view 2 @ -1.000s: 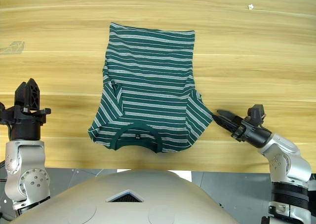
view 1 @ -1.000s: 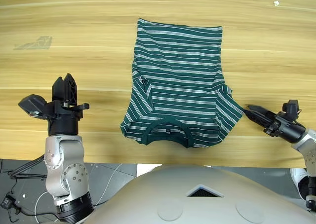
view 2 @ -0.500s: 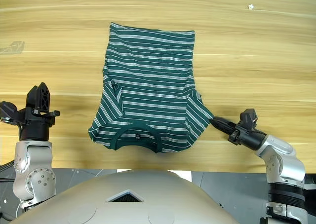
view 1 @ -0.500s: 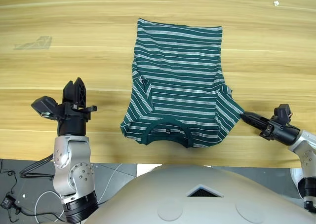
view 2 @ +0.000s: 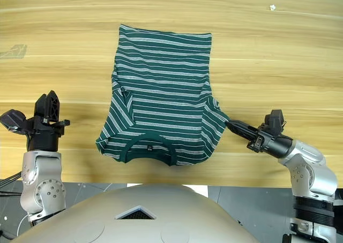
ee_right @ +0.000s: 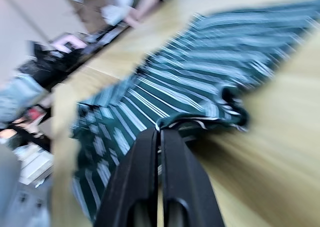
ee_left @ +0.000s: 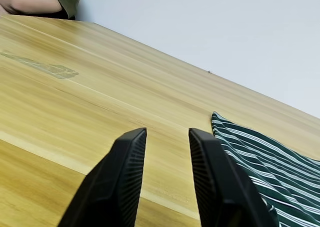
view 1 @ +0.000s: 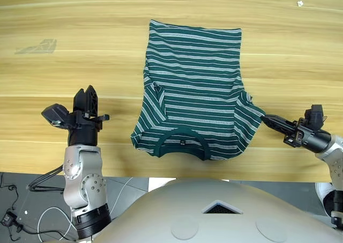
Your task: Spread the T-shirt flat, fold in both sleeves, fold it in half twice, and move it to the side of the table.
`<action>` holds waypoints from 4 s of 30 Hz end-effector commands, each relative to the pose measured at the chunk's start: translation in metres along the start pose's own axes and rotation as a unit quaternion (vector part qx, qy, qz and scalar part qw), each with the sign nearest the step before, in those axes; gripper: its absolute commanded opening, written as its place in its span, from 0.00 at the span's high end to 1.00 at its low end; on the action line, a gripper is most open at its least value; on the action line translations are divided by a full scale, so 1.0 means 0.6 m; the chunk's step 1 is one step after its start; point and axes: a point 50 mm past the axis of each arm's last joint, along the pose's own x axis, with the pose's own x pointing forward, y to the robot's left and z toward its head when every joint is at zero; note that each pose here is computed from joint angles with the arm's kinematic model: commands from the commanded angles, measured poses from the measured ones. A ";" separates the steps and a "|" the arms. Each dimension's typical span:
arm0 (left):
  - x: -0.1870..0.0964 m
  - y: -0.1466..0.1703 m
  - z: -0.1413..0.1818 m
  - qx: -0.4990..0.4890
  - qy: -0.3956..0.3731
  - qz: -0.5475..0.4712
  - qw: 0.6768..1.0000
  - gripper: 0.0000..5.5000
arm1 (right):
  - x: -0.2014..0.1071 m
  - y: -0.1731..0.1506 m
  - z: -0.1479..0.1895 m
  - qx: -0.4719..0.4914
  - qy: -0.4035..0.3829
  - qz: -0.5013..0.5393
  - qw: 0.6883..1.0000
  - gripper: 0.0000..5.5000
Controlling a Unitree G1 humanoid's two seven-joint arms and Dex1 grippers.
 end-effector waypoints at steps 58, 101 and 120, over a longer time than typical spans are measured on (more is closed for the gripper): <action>0.005 0.030 0.009 0.790 -0.002 -0.384 0.477 0.71 | 0.034 -0.009 0.028 -0.702 0.112 0.011 0.703 0.49; -0.012 -0.004 -0.034 0.791 -0.144 -0.550 0.225 1.00 | 0.034 0.020 -0.116 -0.581 0.210 0.197 0.761 0.90; -0.027 0.043 0.032 0.738 0.107 -0.480 0.462 1.00 | 0.032 0.033 -0.077 -0.357 0.234 0.168 0.888 0.99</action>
